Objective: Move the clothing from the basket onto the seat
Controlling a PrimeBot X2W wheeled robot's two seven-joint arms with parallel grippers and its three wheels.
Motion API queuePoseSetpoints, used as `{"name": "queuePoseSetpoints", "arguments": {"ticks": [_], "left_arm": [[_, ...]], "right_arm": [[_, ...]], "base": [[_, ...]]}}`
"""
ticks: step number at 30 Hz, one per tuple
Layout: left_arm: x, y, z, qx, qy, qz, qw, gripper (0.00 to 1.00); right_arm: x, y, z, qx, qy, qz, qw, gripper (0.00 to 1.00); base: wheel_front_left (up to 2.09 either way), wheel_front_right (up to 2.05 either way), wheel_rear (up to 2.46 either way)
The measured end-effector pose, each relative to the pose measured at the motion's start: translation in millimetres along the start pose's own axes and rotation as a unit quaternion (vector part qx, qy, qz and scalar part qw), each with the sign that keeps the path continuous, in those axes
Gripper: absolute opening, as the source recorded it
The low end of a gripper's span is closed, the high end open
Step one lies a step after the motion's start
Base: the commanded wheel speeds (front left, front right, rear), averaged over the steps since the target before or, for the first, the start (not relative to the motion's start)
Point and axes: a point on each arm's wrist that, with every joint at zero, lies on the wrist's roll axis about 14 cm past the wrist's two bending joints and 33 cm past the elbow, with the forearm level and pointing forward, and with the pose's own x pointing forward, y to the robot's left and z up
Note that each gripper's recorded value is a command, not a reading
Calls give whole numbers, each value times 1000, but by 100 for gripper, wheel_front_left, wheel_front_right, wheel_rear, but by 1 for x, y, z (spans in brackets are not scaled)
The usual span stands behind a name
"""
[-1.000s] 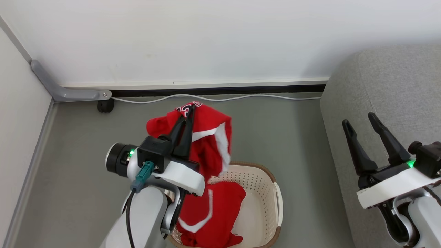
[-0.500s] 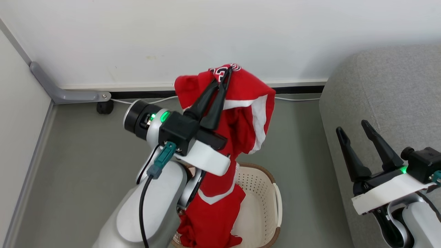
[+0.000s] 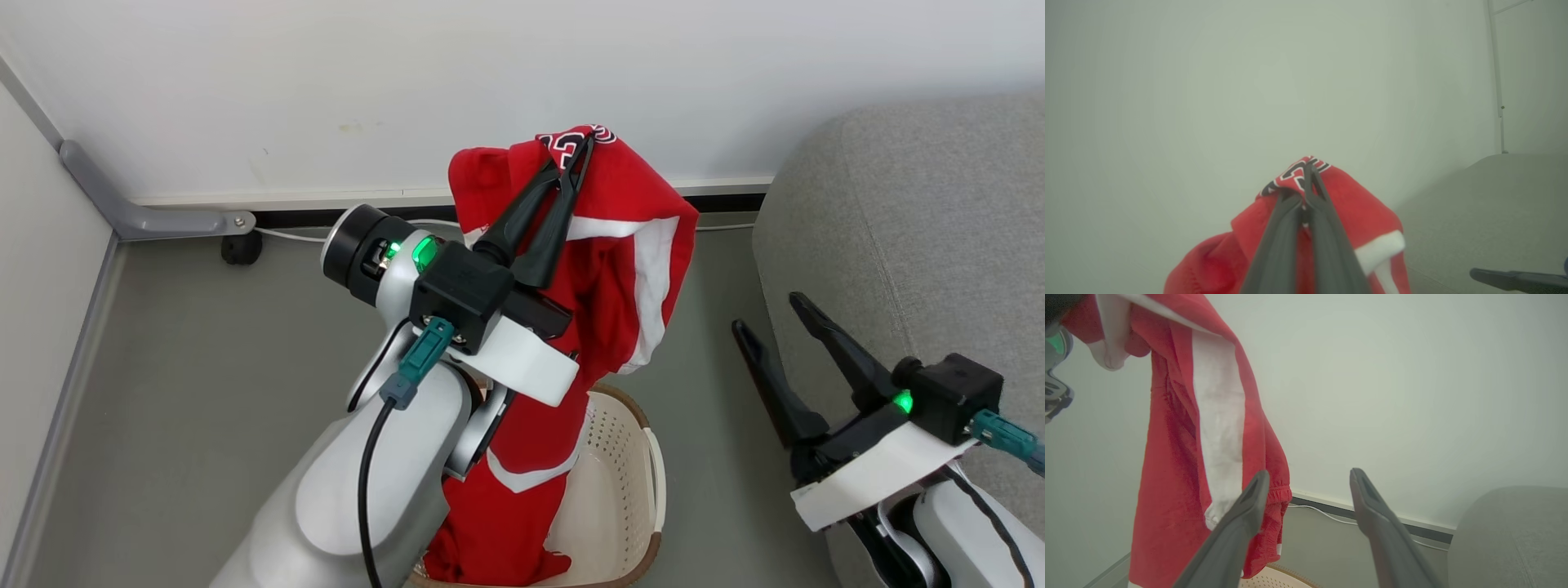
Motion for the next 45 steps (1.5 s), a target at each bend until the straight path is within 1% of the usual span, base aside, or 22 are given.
{"name": "queuePoseSetpoints", "arguments": {"ticks": [4,11,20,23,29,30,31,32,33,42,43,44,45], "left_arm": [[1,-5,-2,-4,2,-5,1000,0],[-1,-19,-3,-12,6,-24,1000,0],[-1,-32,8,-13,-7,-41,999,0],[-2,-33,6,-16,-2,-42,999,0],[-6,-34,4,-16,5,-42,999,0],[-6,-34,3,-15,6,-41,999,0],[-7,-34,3,-15,7,-40,999,0],[-7,-34,3,-14,8,-38,999,0],[-8,-33,2,-16,9,-38,999,0],[-7,-29,-6,-20,21,-27,999,0],[-7,-30,-8,-23,23,-27,999,26],[-7,-30,-10,-26,27,-28,999,71],[-8,-30,-12,-32,29,-27,999,100]], "right_arm": [[7,21,7,-13,-3,50,999,100],[17,44,10,-41,0,104,994,100],[40,46,7,-70,0,111,991,100],[46,51,2,-68,4,114,991,100],[49,65,-31,-57,53,139,987,100],[49,66,-35,-53,60,141,987,91],[49,67,-38,-48,66,141,987,48],[50,67,-40,-44,69,142,986,11],[52,68,-39,-43,68,143,986,0],[57,62,-25,-35,51,136,989,0],[57,60,-23,-35,48,133,989,0],[56,58,-20,-36,45,130,990,0],[56,56,-18,-36,42,127,990,0]], "base": [[0,0,0],[0,0,0],[0,0,0],[0,0,0],[0,0,0],[0,0,0],[0,0,0],[0,0,0],[0,0,0],[0,0,0],[0,0,0],[0,0,0],[0,0,0]]}}
